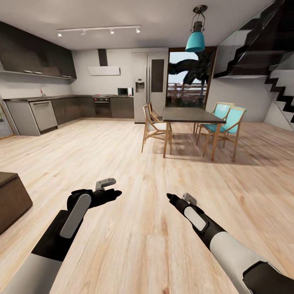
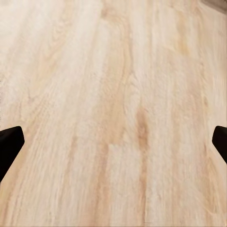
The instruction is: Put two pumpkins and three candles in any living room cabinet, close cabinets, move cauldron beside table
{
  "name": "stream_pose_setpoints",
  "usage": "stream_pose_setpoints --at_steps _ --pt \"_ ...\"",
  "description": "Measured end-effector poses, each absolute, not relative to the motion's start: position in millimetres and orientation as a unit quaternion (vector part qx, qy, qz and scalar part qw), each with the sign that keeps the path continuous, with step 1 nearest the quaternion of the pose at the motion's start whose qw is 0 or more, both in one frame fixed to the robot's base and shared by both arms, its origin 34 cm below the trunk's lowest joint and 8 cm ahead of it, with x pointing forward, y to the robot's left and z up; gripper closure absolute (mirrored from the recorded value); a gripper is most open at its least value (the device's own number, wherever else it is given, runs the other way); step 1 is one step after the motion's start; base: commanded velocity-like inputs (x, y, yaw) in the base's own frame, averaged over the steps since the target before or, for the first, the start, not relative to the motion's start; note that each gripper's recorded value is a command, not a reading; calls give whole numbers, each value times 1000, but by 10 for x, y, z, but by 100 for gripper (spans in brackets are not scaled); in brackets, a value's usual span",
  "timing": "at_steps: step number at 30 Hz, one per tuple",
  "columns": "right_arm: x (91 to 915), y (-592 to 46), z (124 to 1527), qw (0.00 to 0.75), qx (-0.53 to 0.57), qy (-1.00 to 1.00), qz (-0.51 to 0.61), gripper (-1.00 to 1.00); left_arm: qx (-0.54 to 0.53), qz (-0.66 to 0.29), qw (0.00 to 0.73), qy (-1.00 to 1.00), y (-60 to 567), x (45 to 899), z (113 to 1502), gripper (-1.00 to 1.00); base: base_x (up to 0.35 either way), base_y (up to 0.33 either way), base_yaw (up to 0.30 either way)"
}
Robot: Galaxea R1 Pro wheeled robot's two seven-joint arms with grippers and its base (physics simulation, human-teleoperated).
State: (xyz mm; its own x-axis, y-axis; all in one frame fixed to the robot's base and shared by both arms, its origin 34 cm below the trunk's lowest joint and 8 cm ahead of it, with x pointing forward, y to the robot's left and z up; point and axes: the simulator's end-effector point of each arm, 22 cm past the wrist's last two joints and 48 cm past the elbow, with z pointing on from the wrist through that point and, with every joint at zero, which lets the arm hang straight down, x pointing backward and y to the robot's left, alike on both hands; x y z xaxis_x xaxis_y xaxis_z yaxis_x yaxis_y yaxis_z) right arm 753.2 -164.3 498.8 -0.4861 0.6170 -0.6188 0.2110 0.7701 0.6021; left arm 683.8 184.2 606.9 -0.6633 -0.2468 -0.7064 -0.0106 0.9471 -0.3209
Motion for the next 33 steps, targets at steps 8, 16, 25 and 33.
stream_pose_setpoints --at_steps 8,16,25,33 --pt "7528 -1642 4913 437 249 833 228 -100 -73 -146 399 903 1836 6847 5996 -100 316 -109 147" --pt "7523 -1639 4838 432 250 836 227 -100 -74 -145 393 905 1829 6853 5922 -100 306 -159 147" --pt "7518 -1638 4754 427 251 838 226 -100 -75 -145 386 908 1824 6859 5843 -100 284 -189 147" --pt "7511 -1626 4680 423 252 841 225 -100 -77 -144 381 910 1830 6866 5774 -100 265 -211 147"
